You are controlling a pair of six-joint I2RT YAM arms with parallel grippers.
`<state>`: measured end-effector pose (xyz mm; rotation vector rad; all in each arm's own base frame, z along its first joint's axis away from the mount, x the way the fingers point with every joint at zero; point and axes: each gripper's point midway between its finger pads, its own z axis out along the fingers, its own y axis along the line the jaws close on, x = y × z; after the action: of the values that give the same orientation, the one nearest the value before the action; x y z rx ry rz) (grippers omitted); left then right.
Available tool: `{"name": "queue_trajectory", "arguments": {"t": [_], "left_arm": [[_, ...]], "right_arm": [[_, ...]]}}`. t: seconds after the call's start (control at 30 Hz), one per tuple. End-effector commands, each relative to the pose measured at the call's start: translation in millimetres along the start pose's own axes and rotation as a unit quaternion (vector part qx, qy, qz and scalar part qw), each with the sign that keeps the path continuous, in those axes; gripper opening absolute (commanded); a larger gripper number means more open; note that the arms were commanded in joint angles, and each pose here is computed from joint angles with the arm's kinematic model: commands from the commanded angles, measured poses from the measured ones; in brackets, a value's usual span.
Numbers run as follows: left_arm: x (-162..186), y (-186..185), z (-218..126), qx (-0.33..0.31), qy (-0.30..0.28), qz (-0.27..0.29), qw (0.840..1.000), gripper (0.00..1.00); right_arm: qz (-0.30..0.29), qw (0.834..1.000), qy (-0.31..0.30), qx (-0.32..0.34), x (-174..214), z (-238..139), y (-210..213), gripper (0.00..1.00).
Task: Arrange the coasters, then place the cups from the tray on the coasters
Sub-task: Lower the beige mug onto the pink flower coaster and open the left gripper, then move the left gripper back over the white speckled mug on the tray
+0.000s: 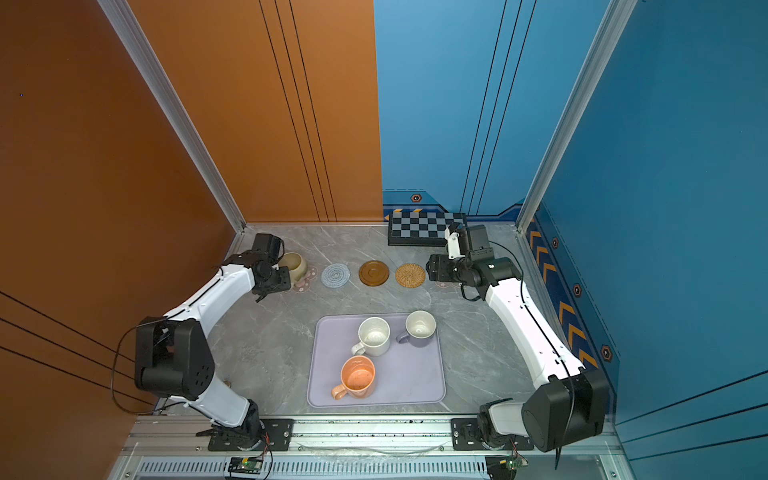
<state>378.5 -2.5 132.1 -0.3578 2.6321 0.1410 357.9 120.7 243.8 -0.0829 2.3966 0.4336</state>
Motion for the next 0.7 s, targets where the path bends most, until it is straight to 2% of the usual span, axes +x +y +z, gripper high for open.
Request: {"name": "queue_trajectory", "arguments": {"t": [0.0,0.13,0.33,0.67], "left_arm": [[17,0,-16,-0.003,0.009,0.008,1.0,0.47],[22,-11,-33,0.016,0.002,0.023,1.0,0.47],[32,-29,-55,0.027,-0.011,0.061,0.998,0.47],[75,-67,-72,0.066,-0.008,0.11,0.992,0.48]], "right_arm": [[0.002,1.0,0.018,0.017,17,-7,-2,0.78],[-0.002,0.999,0.027,0.044,31,-13,-9,0.78],[0.002,0.999,0.024,0.049,47,-27,-9,0.78],[0.009,0.998,0.035,0.049,73,-50,-5,0.78]]}}
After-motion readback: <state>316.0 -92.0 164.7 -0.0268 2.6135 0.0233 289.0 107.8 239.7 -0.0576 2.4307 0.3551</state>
